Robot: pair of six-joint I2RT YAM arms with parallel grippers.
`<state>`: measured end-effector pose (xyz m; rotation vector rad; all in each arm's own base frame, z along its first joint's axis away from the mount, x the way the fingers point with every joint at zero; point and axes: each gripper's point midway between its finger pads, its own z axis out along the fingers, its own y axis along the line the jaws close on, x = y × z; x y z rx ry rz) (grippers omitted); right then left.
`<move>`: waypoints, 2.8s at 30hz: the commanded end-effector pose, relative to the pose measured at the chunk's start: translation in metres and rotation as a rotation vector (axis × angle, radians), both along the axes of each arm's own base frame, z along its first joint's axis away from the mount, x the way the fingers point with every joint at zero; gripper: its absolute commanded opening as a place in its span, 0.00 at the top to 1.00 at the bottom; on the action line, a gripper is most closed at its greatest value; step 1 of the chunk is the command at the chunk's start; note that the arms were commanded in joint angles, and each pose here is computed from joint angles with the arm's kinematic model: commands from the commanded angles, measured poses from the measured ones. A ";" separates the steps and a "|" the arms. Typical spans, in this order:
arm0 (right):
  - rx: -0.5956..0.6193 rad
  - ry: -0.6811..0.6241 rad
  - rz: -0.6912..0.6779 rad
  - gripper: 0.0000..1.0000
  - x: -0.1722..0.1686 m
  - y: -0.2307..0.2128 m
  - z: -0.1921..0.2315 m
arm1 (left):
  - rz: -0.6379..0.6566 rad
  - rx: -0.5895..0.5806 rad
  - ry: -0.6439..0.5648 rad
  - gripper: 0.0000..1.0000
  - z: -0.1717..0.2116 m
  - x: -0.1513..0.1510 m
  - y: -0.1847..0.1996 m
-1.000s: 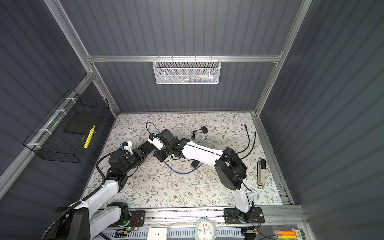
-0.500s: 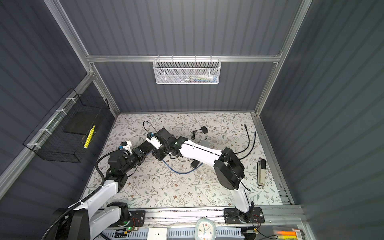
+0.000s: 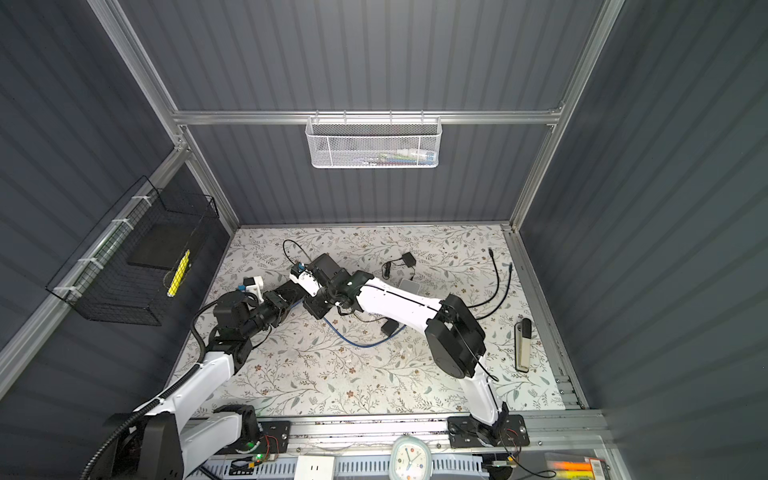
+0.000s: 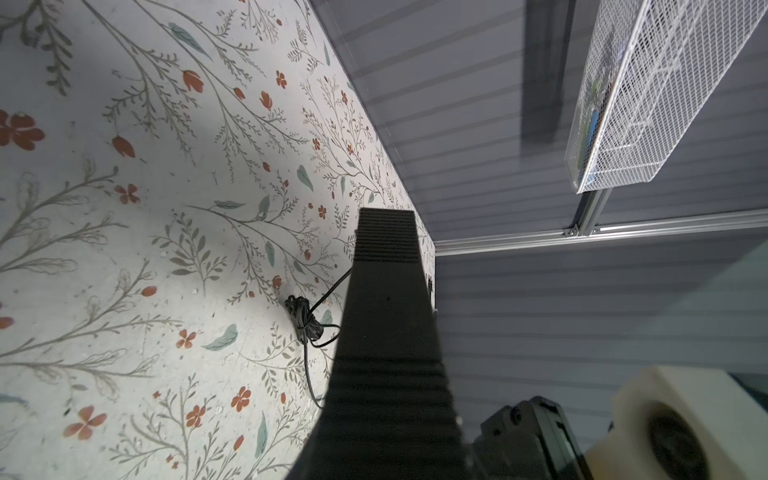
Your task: Insert the plug into the switch port
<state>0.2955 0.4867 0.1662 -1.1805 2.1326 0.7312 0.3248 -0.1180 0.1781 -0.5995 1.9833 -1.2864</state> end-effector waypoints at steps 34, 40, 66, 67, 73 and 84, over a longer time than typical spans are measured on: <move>0.331 -0.339 -0.100 0.96 0.048 0.032 0.136 | -0.088 0.112 0.048 1.00 -0.001 -0.023 -0.005; 0.263 -0.287 -0.136 0.82 0.029 -0.003 0.100 | -0.076 0.176 0.021 1.00 0.018 0.015 0.021; -0.008 0.124 -0.549 0.41 -0.001 -0.187 0.010 | -0.039 0.272 0.097 1.00 0.028 0.067 0.084; -0.034 0.163 -0.553 0.41 -0.007 -0.189 -0.001 | -0.041 0.269 0.105 1.00 0.022 0.069 0.085; -0.086 0.314 -0.623 0.42 -0.020 -0.193 -0.045 | -0.041 0.303 0.146 1.00 0.003 0.064 0.088; -0.183 0.465 -0.682 0.43 -0.034 -0.186 -0.103 | 0.062 0.454 0.310 1.00 -0.049 0.055 0.122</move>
